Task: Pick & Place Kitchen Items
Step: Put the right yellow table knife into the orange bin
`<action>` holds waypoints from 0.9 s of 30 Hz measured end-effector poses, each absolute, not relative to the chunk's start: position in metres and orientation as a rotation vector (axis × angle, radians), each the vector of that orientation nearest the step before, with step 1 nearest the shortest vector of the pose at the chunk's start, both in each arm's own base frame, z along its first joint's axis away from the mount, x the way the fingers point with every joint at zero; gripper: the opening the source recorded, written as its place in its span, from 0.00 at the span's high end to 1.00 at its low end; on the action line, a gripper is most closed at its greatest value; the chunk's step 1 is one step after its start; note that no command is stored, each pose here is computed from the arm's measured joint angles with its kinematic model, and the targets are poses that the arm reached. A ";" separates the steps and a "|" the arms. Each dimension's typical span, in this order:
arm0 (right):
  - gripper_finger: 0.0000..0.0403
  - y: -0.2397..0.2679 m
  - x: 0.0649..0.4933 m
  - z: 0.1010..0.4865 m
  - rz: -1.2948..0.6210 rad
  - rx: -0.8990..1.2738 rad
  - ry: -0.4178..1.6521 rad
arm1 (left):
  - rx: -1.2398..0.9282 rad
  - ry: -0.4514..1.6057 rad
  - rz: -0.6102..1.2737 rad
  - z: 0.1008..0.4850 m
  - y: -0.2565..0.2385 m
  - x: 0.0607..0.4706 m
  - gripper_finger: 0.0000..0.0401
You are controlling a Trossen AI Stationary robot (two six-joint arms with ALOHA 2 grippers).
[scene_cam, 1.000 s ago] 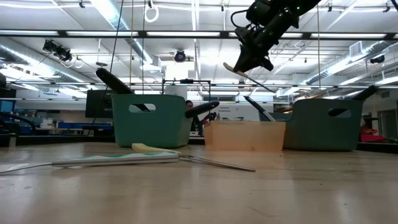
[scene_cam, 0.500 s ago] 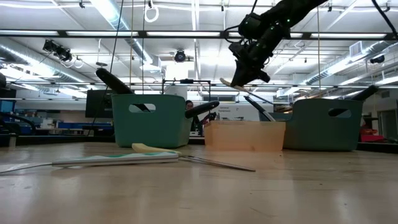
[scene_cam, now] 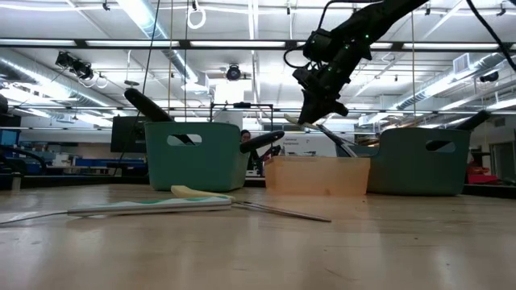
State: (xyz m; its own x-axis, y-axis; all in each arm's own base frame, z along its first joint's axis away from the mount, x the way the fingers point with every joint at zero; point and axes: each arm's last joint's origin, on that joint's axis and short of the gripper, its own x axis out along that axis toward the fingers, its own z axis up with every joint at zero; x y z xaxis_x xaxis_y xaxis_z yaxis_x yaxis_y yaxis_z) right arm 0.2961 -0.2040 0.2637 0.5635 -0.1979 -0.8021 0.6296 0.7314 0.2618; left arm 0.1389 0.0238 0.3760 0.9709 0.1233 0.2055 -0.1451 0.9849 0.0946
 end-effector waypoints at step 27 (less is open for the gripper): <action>0.85 -0.209 0.316 0.216 -0.543 0.620 0.972 | 0.109 -0.200 0.148 0.376 0.024 0.139 0.96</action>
